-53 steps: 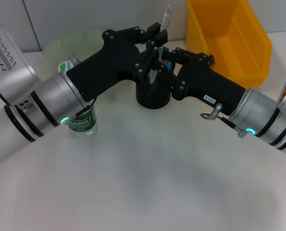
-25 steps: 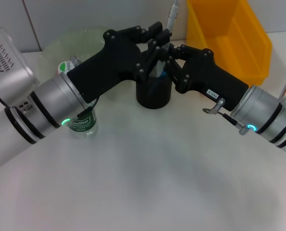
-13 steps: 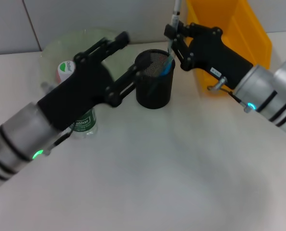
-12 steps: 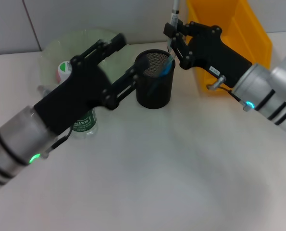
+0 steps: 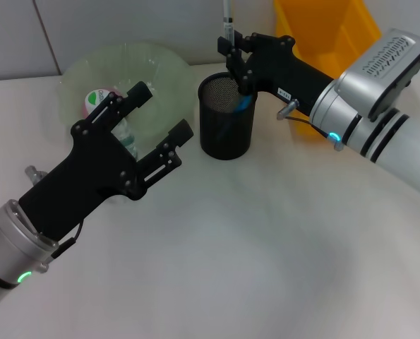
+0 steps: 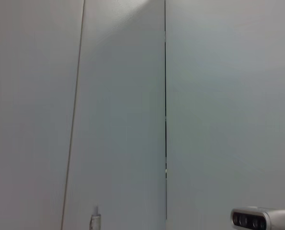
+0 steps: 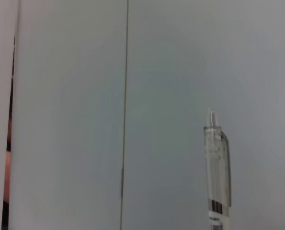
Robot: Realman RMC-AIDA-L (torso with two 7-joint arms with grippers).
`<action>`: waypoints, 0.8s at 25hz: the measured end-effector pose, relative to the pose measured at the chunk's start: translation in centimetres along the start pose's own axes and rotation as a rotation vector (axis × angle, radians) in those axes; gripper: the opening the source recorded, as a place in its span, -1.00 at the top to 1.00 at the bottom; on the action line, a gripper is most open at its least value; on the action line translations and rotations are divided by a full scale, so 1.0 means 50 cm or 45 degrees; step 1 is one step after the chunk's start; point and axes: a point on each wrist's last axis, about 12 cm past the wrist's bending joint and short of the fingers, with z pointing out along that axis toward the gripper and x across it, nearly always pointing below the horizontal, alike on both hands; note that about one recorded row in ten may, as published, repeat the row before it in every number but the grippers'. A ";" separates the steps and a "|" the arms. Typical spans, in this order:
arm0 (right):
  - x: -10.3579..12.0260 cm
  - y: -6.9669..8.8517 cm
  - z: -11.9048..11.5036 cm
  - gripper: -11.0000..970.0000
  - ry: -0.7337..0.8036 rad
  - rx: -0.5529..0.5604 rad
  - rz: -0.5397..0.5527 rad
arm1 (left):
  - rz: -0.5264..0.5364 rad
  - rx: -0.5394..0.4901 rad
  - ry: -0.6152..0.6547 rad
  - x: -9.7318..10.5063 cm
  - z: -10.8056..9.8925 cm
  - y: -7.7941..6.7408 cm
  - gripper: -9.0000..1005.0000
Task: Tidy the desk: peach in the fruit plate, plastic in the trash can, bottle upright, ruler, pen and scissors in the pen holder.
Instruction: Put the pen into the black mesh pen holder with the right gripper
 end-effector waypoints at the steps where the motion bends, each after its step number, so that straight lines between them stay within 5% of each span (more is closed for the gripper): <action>1: 0.000 0.001 0.002 0.66 0.003 -0.003 0.000 | -0.003 -0.002 0.003 0.001 -0.001 0.000 -0.56; 20: 0.015 0.015 0.022 0.62 0.110 -0.011 0.000 | -0.007 -0.007 -0.003 0.001 -0.008 0.001 -0.56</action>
